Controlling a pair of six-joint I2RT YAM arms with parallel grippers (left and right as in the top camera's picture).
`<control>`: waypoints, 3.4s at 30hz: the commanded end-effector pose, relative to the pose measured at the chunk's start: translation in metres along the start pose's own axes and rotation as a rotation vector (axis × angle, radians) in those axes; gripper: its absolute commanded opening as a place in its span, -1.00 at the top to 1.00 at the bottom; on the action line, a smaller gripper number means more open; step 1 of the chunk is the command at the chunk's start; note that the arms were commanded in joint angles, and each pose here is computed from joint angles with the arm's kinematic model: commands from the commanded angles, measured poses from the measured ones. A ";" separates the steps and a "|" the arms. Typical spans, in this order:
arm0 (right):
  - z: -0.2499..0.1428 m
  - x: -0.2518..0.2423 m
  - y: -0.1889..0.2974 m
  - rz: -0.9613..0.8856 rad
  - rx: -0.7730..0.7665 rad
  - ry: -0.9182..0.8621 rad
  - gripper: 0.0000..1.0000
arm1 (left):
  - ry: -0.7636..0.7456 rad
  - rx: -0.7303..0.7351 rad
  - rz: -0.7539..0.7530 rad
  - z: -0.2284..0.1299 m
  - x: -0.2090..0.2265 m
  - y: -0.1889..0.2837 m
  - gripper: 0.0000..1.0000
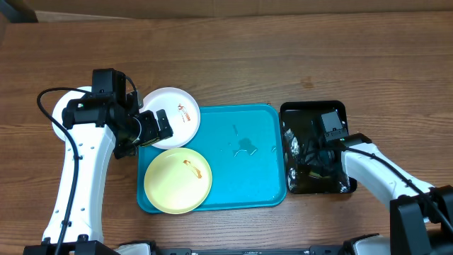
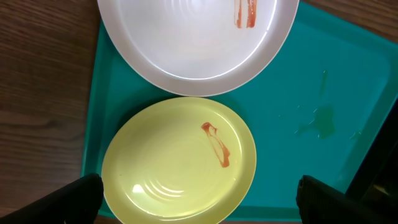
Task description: Clean dirty plates on tray and stack at the side
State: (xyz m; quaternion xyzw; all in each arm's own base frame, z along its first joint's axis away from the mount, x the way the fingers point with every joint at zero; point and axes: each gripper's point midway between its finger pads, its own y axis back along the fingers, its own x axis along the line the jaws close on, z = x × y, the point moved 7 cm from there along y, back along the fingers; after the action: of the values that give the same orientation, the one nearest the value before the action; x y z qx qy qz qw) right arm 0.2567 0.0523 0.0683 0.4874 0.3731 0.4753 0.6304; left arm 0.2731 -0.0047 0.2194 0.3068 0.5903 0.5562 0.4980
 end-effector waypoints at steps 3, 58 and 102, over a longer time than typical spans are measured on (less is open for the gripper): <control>0.007 0.000 -0.005 -0.025 -0.045 0.000 -0.36 | -0.016 -0.006 0.005 -0.001 0.001 0.001 -1.00; -0.017 0.002 0.007 0.026 0.177 0.109 -0.50 | -0.016 -0.006 0.005 -0.001 0.001 0.001 -0.99; 0.012 0.011 0.026 0.051 0.110 0.122 -1.00 | -0.057 -0.215 -0.036 0.035 -0.009 0.005 -1.00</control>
State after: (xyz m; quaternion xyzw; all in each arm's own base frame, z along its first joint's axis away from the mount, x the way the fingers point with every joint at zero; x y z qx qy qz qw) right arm 0.2593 0.0609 0.0922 0.5043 0.4300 0.4946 0.5624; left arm 0.3077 -0.0010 0.2287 0.2532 0.5286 0.5943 0.5507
